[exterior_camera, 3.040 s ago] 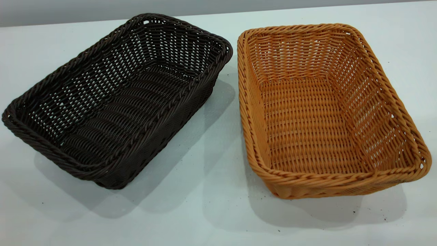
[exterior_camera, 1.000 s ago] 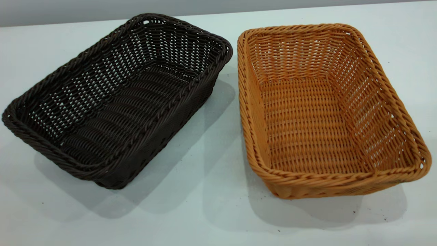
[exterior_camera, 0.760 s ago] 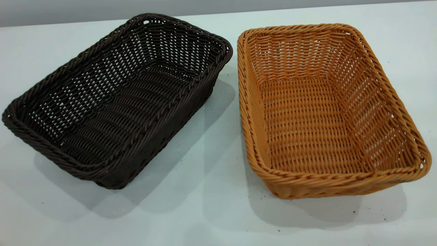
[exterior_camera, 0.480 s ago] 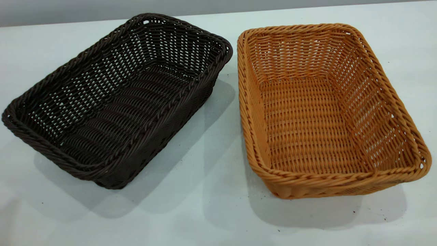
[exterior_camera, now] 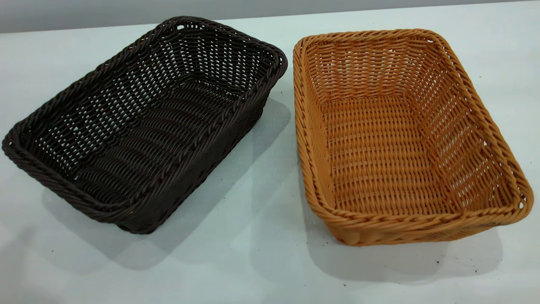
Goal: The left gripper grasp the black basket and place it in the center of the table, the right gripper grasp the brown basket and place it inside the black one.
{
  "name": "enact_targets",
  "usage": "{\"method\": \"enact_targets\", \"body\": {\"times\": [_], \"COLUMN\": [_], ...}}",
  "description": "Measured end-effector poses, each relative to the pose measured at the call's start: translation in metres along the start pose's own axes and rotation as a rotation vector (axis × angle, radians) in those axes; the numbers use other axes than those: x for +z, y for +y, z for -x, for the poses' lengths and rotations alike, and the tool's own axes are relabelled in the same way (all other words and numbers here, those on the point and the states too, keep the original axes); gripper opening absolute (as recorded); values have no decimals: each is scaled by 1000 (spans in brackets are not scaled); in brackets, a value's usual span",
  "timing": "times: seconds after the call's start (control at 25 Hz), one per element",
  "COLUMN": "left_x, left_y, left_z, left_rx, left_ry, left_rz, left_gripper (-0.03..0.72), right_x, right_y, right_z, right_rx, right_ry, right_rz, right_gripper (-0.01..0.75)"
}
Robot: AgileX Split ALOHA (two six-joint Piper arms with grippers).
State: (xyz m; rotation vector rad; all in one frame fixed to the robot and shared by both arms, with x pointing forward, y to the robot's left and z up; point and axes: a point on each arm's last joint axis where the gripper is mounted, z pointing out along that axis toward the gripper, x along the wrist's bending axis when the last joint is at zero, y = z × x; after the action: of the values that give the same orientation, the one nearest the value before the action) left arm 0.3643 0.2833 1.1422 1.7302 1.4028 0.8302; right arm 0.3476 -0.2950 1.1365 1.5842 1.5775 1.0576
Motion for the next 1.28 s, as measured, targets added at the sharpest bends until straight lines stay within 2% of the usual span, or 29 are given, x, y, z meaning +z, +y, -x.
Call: {"method": "enact_targets", "body": {"times": [0.16, 0.32, 0.4, 0.52, 0.64, 0.96, 1.28], "left_x": [0, 0, 0, 0, 1, 10, 67], "left_y": [0, 1, 1, 3, 5, 41, 82], "left_z": [0, 0, 0, -1, -1, -2, -8], "left_rx": [1, 7, 7, 2, 0, -33, -100], "left_ry": [1, 3, 4, 6, 9, -15, -29], "left_rz": [5, 10, 13, 35, 57, 101, 169], "left_gripper": [101, 261, 347, 435, 464, 470, 470], "right_x": [0, 0, 0, 0, 0, 12, 37], "right_y": [0, 0, 0, 0, 0, 3, 14], "right_z": [0, 0, 0, 0, -1, -2, -1], "right_rx": [-1, -1, -1, -1, 24, 135, 215], "right_ry": [0, 0, 0, 0, 12, 54, 100], "right_rz": [-1, -1, -1, -1, 4, -29, -98], "right_gripper": [322, 450, 490, 517, 521, 524, 524]}}
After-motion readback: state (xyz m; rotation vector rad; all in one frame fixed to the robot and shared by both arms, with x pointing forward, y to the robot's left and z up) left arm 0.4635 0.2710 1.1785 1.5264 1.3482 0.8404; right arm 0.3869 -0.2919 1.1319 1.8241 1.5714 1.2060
